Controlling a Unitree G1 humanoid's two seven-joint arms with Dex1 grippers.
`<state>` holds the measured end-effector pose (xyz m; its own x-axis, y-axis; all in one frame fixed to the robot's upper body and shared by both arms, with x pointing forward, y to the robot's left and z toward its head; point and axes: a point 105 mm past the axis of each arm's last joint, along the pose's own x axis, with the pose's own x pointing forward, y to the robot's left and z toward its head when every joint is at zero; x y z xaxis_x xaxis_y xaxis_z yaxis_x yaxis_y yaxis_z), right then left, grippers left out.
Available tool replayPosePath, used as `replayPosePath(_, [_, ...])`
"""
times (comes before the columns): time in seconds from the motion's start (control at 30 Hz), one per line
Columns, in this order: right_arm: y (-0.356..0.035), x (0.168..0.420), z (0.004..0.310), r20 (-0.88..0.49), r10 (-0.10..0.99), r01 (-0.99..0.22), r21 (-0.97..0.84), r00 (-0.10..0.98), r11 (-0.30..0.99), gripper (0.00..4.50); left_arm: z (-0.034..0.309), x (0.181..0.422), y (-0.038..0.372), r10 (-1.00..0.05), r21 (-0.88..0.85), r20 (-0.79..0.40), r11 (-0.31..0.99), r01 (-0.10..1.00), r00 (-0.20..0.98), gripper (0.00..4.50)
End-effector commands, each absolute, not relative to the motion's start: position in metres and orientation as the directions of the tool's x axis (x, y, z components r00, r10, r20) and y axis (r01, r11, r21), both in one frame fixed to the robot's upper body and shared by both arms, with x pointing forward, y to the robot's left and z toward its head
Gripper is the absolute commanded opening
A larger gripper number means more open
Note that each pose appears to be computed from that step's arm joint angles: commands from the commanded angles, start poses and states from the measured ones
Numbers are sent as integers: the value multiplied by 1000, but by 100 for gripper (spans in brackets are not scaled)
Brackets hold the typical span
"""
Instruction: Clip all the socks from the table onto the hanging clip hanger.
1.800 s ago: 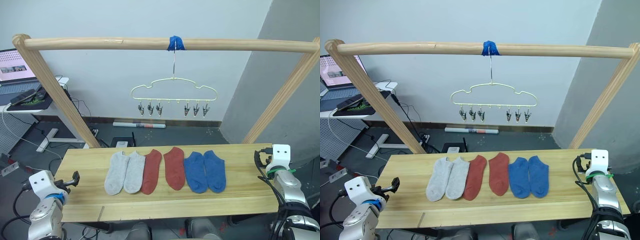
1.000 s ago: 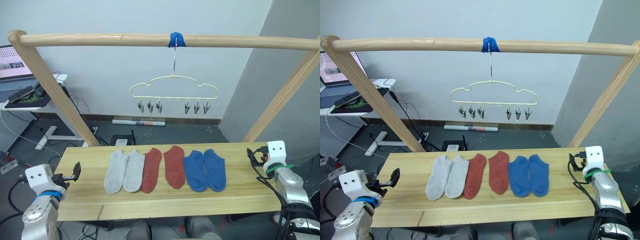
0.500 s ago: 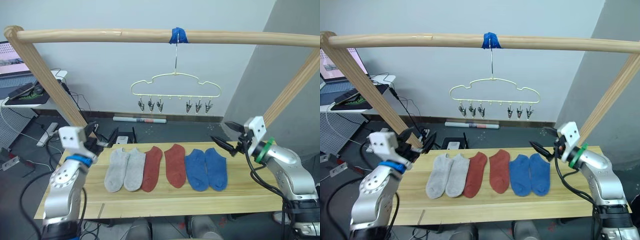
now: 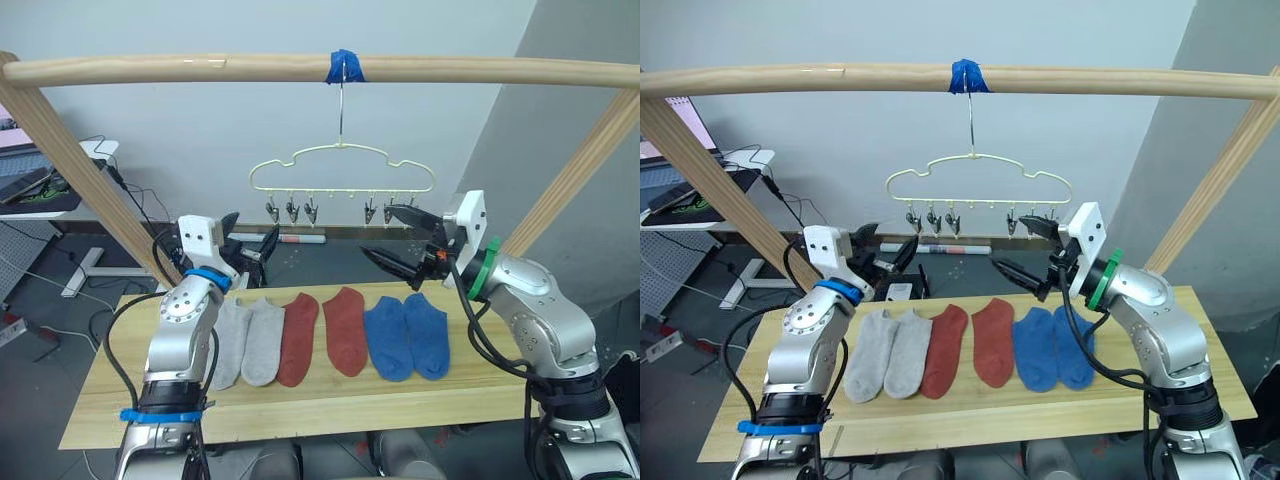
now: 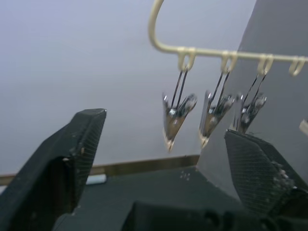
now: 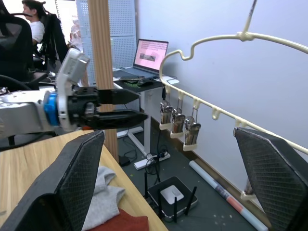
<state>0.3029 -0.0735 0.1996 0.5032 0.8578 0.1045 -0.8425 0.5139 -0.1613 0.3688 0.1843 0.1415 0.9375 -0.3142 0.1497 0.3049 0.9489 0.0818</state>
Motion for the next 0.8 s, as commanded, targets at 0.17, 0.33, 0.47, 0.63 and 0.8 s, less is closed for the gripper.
replayPosePath(0.17, [-67,299,210,128,868,-845,-200,480,496,450,149,374,178,-326,95,195,945,313,925,298])
replayPosePath(0.33, [-67,300,211,133,867,-844,-198,481,499,450,148,380,175,-327,91,199,945,314,924,298])
replayPosePath(0.47, [-63,301,215,141,877,-853,-205,460,480,450,148,386,175,-304,86,215,952,293,928,298])
replayPosePath(0.63, [-59,300,221,153,890,-866,-209,430,455,450,151,387,177,-278,99,243,960,262,929,298])
replayPosePath(0.8, [-59,300,223,149,895,-869,-219,420,444,450,153,387,181,-252,77,255,968,241,933,298])
